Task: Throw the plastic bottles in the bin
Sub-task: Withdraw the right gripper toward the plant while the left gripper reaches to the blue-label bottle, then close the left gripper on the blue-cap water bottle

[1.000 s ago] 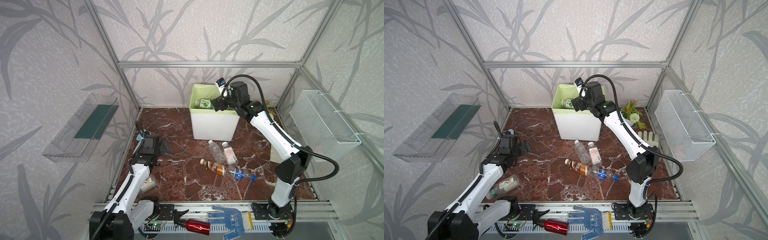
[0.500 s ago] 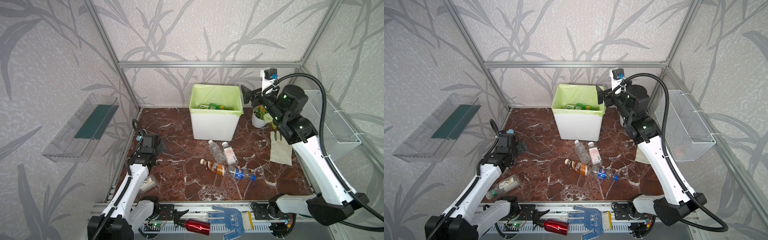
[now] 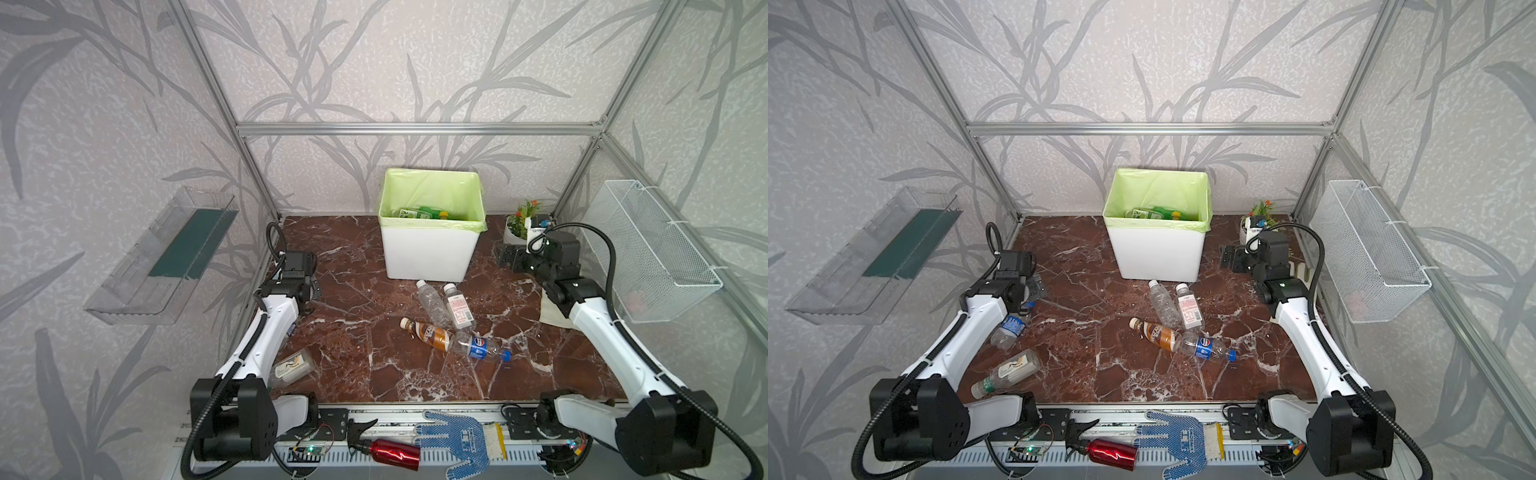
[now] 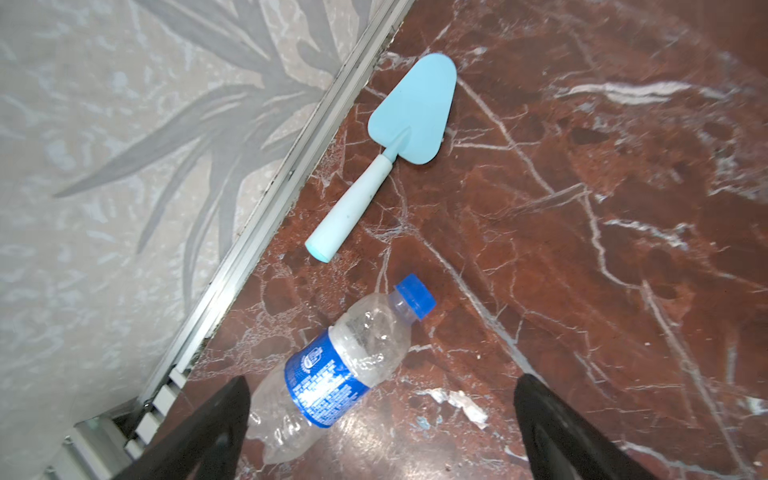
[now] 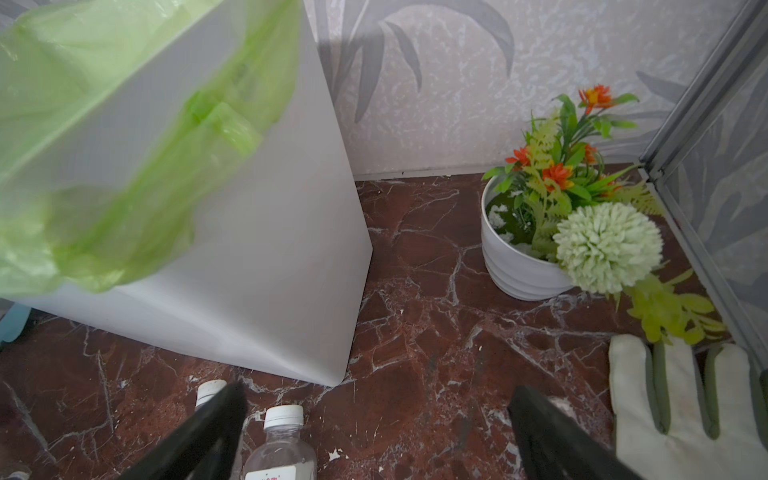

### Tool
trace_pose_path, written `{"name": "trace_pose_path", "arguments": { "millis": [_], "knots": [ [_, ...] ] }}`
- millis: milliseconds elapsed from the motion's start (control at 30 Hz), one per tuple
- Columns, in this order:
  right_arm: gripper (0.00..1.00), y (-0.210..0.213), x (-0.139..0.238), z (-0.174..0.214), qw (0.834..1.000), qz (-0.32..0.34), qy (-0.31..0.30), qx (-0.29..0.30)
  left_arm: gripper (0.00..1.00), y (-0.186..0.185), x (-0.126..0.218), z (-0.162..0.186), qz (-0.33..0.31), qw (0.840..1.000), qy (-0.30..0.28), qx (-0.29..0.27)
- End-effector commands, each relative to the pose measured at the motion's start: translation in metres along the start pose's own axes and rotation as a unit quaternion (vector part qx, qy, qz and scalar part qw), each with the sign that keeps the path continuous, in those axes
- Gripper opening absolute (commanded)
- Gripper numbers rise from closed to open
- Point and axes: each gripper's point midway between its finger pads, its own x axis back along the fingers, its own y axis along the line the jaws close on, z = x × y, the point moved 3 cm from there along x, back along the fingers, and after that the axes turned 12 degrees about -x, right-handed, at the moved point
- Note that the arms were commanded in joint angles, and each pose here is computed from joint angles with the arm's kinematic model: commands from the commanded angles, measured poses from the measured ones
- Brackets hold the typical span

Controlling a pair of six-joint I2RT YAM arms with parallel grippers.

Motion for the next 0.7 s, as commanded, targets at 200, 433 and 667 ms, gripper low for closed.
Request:
{"name": "trace_pose_path", "arguments": {
  "millis": [200, 433, 667],
  "knots": [
    [0.99, -0.032, -0.001, 0.029, 0.996, -0.016, 0.012, -0.091, 0.99, 0.022, -0.008, 0.019, -0.066, 0.96, 0.096, -0.256],
    [0.99, -0.056, -0.003, 0.039, 0.993, -0.007, 0.02, -0.12, 0.97, 0.01, -0.023, 0.033, 0.0, 0.952, 0.105, -0.287],
    [0.99, -0.062, -0.007, 0.037, 0.992, -0.009, 0.021, -0.126, 0.91, -0.001, -0.048, 0.051, 0.029, 0.941, 0.151, -0.302]
  ]
}}
